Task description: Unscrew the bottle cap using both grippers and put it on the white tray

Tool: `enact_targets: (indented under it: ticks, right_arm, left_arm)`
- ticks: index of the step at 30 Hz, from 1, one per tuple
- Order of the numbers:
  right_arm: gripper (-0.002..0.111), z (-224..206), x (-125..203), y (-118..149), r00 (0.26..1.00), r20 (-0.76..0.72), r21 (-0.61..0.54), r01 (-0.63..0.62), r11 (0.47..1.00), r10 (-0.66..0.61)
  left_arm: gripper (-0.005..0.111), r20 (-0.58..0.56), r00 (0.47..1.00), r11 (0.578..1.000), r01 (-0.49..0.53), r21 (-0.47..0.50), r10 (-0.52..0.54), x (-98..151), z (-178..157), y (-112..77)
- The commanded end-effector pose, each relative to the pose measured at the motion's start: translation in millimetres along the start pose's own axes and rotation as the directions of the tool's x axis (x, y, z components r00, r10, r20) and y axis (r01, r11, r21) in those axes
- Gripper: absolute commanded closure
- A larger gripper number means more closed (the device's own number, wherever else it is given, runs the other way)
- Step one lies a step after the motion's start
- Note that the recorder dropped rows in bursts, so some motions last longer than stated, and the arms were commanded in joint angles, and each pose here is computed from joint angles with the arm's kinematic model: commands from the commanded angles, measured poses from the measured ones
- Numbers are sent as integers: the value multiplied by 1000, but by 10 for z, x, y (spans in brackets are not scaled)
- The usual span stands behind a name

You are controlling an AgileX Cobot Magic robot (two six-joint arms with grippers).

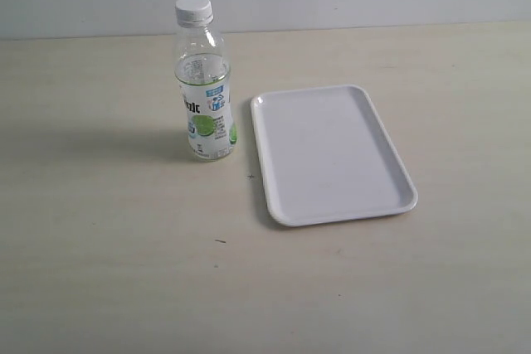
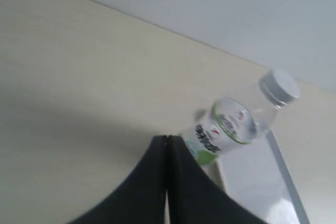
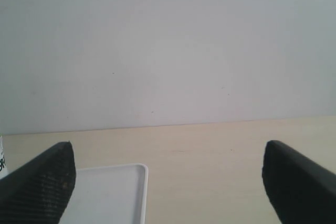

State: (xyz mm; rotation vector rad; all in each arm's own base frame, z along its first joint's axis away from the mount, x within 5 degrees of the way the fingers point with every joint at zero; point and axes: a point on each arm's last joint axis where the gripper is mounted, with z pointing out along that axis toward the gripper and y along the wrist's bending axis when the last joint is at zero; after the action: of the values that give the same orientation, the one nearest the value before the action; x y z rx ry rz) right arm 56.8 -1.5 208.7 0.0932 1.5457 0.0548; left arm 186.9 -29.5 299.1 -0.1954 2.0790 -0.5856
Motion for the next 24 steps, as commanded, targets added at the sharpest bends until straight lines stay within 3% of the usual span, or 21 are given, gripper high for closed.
enact_targets:
  ticks: [1, 9, 22, 24]
  right_arm:
    - [18, -4, 8, 0, 1000, 6, -1, 0, 1000, 0]
    - [18, -4, 8, 0, 1000, 6, -1, 0, 1000, 0]
    - [18, -4, 8, 0, 1000, 6, -1, 0, 1000, 0]
    - [18, -4, 8, 0, 1000, 6, -1, 0, 1000, 0]
  left_arm:
    - [107, 96, 994, 988, 60, -142, -47, -50, -104, 104]
    - [107, 269, 963, 991, 42, -127, -6, -159, -350, 32]
    - [107, 287, 958, 987, 42, -156, 5, -177, -354, 58]
    - [107, 316, 948, 981, 90, -175, -31, -196, -366, 88]
